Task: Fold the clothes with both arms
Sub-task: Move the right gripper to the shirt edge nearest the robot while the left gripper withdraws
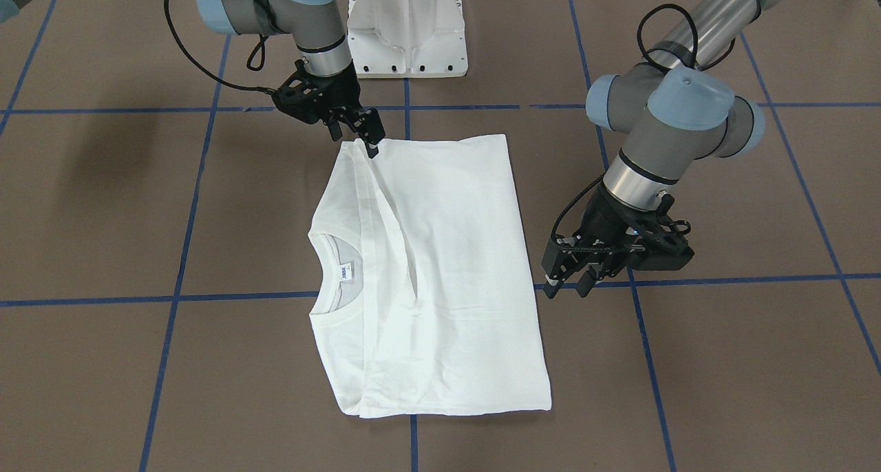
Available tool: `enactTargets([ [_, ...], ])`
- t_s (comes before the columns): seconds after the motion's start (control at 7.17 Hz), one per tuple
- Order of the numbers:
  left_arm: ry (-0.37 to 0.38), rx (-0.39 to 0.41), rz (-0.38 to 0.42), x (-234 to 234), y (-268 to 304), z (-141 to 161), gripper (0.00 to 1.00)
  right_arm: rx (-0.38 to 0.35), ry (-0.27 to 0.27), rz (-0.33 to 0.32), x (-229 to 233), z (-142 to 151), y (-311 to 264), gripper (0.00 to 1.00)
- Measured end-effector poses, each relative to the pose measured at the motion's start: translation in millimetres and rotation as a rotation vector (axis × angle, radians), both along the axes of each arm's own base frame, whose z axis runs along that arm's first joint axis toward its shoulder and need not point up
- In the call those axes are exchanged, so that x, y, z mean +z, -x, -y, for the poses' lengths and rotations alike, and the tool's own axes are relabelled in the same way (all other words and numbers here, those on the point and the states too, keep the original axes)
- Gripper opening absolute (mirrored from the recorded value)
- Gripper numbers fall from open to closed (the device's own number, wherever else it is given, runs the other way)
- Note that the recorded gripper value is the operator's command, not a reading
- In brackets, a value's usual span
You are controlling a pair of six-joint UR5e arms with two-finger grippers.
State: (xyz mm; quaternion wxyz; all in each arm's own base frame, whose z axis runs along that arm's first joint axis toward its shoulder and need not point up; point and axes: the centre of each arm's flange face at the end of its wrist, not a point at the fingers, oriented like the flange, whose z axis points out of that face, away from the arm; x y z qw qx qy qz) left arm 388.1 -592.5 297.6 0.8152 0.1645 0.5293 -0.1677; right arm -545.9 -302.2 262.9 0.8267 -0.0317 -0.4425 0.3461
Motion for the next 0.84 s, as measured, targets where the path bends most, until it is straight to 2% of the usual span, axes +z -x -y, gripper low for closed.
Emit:
enactTargets([
  [0.56,0.000,-0.004,-0.004,-2.1,1.1,-0.8,0.66,-0.014,0.007,-0.052,18.6,-16.3,13.8,0.99],
  [0.7,-0.001,-0.005,-0.006,-3.7,2.1,-1.2,0.66,-0.019,0.008,-0.059,20.4,-18.7,17.1,0.92],
  [0.84,-0.001,-0.006,-0.007,-5.2,3.0,-1.7,0.66,-0.022,0.010,-0.066,23.4,-20.1,20.3,0.72],
])
